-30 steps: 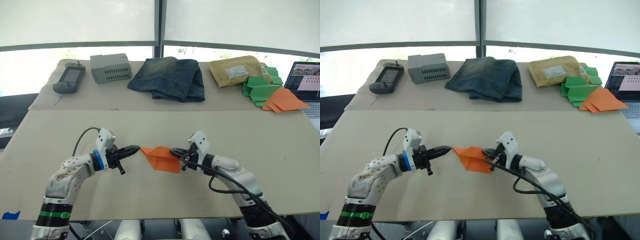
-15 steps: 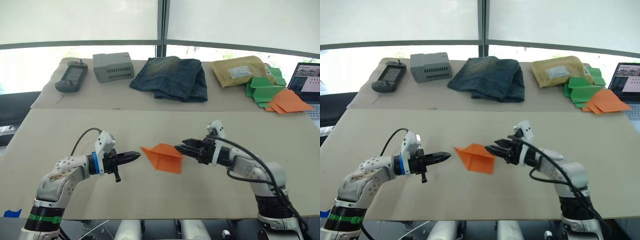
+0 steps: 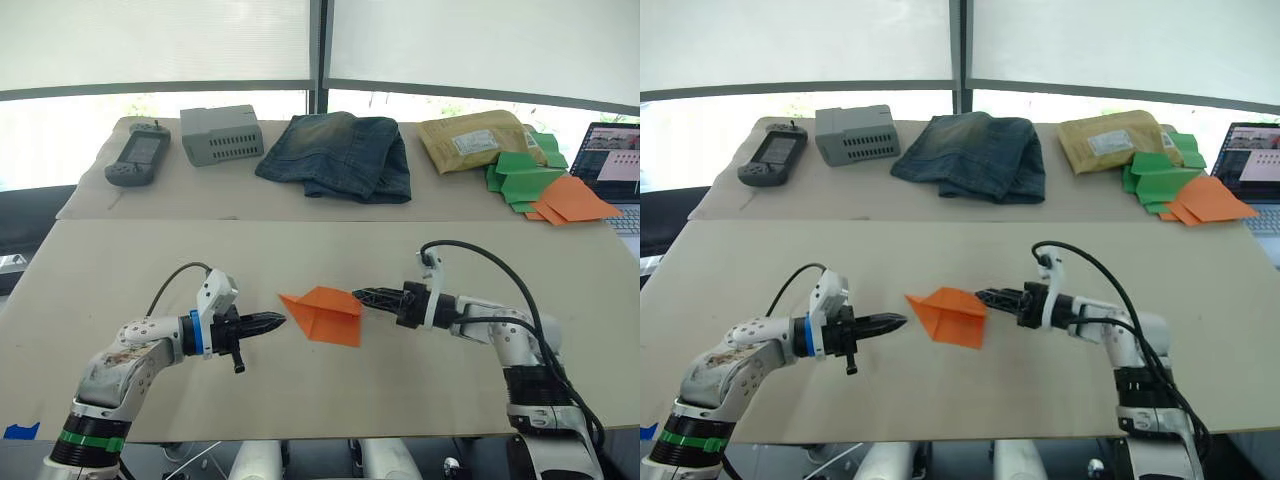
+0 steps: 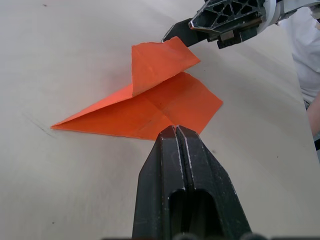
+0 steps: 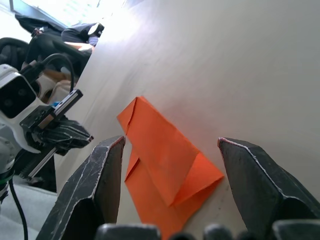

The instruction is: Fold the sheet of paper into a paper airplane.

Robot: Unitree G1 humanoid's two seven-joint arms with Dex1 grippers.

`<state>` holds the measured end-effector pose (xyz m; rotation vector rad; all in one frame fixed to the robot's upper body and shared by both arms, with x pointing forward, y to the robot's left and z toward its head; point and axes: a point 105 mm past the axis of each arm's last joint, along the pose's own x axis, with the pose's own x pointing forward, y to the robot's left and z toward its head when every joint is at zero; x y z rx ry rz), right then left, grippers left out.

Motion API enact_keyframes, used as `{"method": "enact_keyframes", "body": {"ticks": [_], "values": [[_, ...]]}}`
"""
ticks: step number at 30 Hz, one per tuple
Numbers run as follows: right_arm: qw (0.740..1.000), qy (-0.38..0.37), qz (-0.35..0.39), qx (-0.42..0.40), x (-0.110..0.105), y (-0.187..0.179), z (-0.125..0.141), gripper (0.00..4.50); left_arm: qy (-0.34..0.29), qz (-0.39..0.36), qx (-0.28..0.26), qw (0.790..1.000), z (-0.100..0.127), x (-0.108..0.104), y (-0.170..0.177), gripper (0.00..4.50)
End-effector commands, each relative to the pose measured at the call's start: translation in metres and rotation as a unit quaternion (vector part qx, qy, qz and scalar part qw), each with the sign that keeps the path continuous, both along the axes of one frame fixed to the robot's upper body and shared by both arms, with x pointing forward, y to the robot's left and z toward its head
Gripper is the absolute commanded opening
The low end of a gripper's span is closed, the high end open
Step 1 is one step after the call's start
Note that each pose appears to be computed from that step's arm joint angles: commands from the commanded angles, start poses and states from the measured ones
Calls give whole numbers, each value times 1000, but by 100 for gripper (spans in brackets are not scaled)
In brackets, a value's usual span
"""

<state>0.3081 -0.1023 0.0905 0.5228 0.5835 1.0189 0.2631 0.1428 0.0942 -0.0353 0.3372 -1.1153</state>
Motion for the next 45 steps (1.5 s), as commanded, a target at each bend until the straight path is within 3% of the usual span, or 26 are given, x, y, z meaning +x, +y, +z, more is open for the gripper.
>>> {"method": "enact_keyframes", "body": {"ticks": [1, 2, 4, 12, 16, 19, 21, 25, 31, 34, 36, 40, 45], "values": [[999, -1, 30, 12, -4, 6, 4, 331, -20, -6, 5, 1000, 5, -2, -2, 0], [999, 0, 35, 11, -5, 7, 4, 331, -20, -5, 5, 1000, 5, -2, -2, 0], [999, -2, 37, 14, -4, 8, 4, 279, -20, -3, 5, 1000, 5, -2, -1, 0], [999, -26, 41, 22, 1, 9, 11, 7, -20, 7, 7, 1000, 2, 0, 3, 0], [997, -55, 46, 18, 2, 8, 21, 2, -21, 11, 8, 1000, 2, 2, 6, 0], [985, -161, 62, 3, 8, 8, 52, 2, -22, 17, 11, 1000, 3, 4, 12, 0], [958, -274, 75, -30, 14, 9, 77, 2, -22, 24, 12, 999, 5, 7, 17, 0], [891, -423, 115, -114, 20, 12, 100, 2, -24, 37, 9, 999, 8, 12, 26, 0], [705, -643, 193, -229, 15, 28, 103, 2, -29, 41, 10, 999, 11, 18, 31, 0], [583, -728, 227, -280, 9, 31, 84, 2, -32, 43, 9, 999, 13, 19, 32, 0], [537, -758, 237, -283, 2, 32, 70, 2, -34, 49, 1, 998, 16, 21, 34, 0], [481, -793, 233, -291, -9, 26, 43, 2, -32, 65, -45, 996, 31, 23, 38, 0], [464, -795, 243, -305, -22, 8, 4, 2, -16, 45, -102, 994, 53, 19, 37, 0]]}}
